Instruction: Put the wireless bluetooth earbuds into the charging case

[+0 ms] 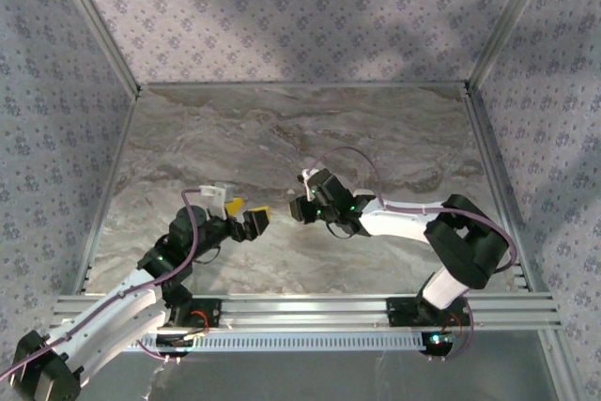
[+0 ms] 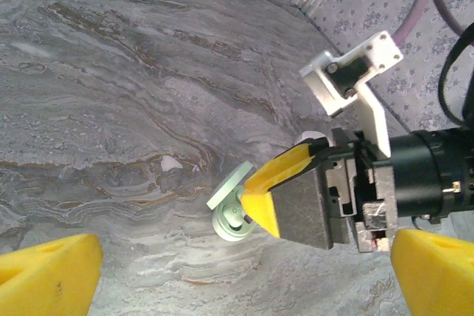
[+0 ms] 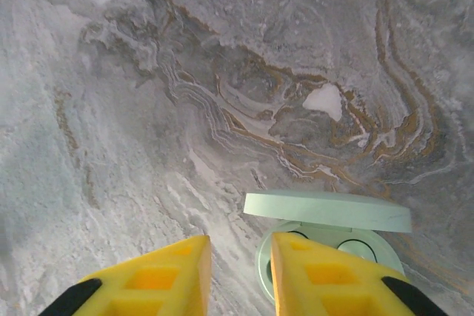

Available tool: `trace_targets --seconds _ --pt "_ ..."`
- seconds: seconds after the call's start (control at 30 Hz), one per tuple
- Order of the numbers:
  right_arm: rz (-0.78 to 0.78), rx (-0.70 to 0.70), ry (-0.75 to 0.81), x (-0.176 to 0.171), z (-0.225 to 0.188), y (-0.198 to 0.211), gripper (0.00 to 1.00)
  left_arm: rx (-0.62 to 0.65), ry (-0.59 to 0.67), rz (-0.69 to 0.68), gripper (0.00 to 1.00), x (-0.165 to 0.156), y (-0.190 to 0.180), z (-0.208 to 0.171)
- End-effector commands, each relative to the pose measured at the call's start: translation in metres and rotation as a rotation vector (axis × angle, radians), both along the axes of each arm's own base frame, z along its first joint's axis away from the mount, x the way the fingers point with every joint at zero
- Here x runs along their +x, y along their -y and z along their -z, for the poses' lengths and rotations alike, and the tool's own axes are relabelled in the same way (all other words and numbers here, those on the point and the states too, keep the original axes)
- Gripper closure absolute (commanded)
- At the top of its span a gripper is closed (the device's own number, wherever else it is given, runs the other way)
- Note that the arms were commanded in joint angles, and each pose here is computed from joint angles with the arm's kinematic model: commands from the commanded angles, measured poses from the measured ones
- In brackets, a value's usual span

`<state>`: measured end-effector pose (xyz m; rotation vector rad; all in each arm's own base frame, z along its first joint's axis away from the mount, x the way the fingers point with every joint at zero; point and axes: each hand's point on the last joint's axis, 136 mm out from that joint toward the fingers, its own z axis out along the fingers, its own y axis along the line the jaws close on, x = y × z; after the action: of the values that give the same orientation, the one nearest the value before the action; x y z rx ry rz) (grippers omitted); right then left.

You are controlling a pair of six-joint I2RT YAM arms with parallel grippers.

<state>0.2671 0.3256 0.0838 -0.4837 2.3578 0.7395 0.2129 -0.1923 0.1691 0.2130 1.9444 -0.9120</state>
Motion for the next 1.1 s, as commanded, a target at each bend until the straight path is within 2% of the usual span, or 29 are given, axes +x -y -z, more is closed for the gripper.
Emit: trace_targets --seconds 0.0,0.37,0.77,1.07 --pt "0.018 0.0 0.037 -0.001 -0.017 0.007 0.68 -0.004 0.024 0.017 0.0 -0.002 0.003 -0.006" --pt "0.076 0.044 0.075 -0.013 -0.051 0.051 0.43 -0.026 0.018 0.086 0.0 -0.006 0.015 -0.007" --pt "0.161 0.154 0.069 -0.026 -0.075 0.124 0.23 -0.002 -0.001 0.089 0.0 -0.002 0.02 0.003" --pt "0.149 0.245 0.014 -0.021 -0.072 0.14 0.01 0.047 -0.04 0.069 0.0 0.007 0.023 0.021"
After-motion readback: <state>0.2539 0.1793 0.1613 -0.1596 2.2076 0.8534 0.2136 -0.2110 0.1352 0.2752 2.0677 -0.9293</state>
